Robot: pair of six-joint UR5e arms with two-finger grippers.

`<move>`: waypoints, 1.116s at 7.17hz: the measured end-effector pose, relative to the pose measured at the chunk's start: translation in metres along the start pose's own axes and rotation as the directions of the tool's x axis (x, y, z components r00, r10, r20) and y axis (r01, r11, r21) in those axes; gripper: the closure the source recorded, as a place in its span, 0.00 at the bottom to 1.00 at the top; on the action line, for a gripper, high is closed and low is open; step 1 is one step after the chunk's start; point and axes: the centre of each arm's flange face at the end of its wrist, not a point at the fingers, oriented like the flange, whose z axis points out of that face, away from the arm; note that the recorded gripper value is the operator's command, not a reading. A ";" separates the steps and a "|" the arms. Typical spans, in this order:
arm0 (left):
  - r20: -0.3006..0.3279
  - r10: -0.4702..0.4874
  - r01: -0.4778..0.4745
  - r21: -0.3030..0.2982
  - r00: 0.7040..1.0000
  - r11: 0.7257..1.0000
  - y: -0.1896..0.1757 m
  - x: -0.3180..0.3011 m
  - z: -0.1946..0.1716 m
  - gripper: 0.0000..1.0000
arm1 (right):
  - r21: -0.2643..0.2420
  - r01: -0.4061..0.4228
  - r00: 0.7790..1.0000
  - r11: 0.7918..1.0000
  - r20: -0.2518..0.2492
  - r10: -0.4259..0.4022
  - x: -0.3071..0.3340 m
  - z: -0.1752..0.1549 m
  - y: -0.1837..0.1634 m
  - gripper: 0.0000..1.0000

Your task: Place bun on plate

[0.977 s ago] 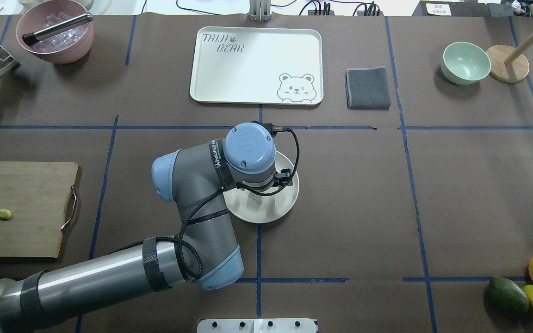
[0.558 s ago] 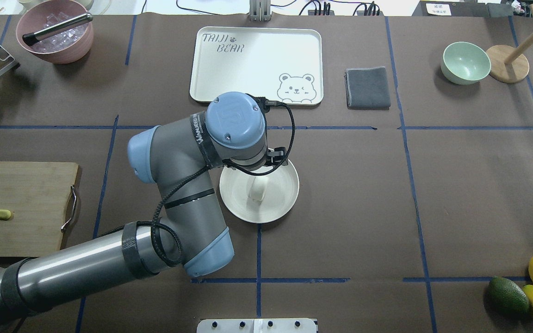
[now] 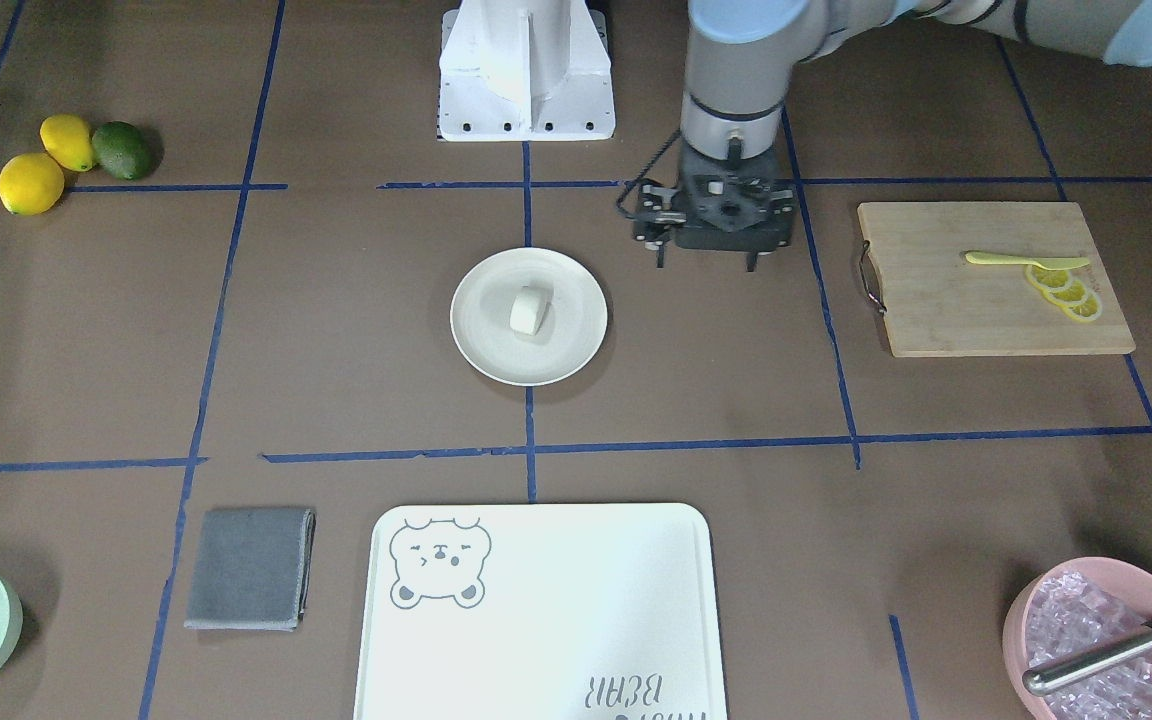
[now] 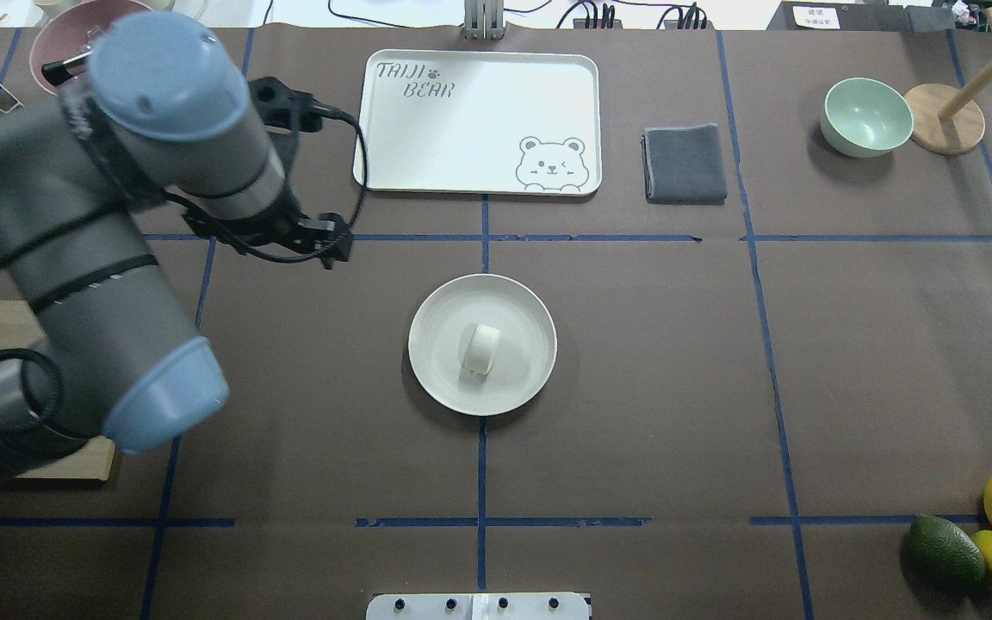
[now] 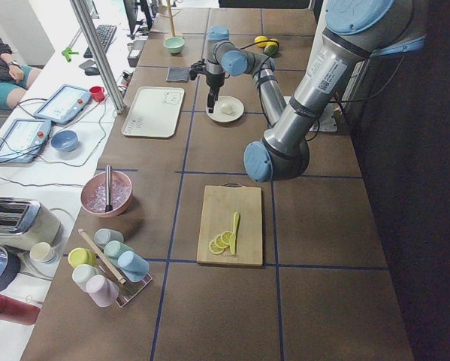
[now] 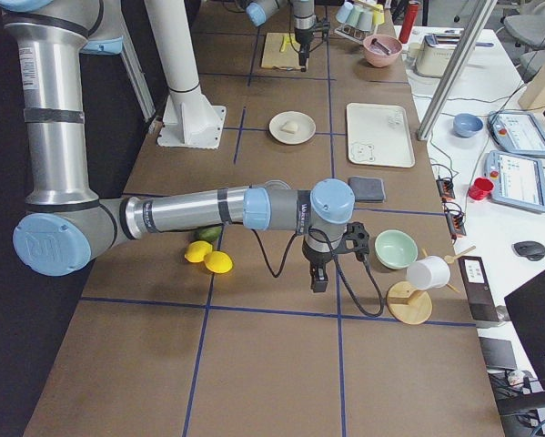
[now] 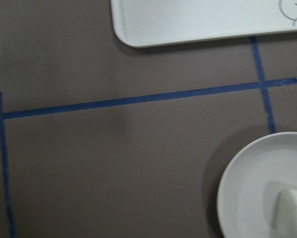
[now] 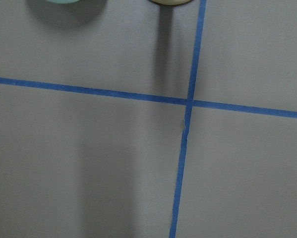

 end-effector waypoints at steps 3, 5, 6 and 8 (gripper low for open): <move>0.005 0.077 -0.076 -0.088 0.997 0.993 -0.016 -0.190 -0.038 0.00 | 0.036 0.016 1.000 0.999 -0.008 -0.015 0.022 0.014 0.030 0.00; -0.018 0.082 -0.083 -0.115 0.997 0.990 0.008 -0.329 -0.049 0.00 | 0.052 0.019 1.000 0.998 -0.021 -0.018 0.027 0.014 0.036 0.00; -0.024 0.070 -0.073 -0.128 0.997 0.989 0.029 -0.395 -0.048 0.00 | 0.057 0.018 0.999 0.998 -0.031 -0.016 0.027 0.012 0.034 0.00; -0.082 0.021 -0.034 -0.159 0.996 0.987 0.072 -0.520 -0.024 0.00 | 0.065 0.007 0.999 0.998 -0.036 -0.005 0.025 0.008 0.031 0.00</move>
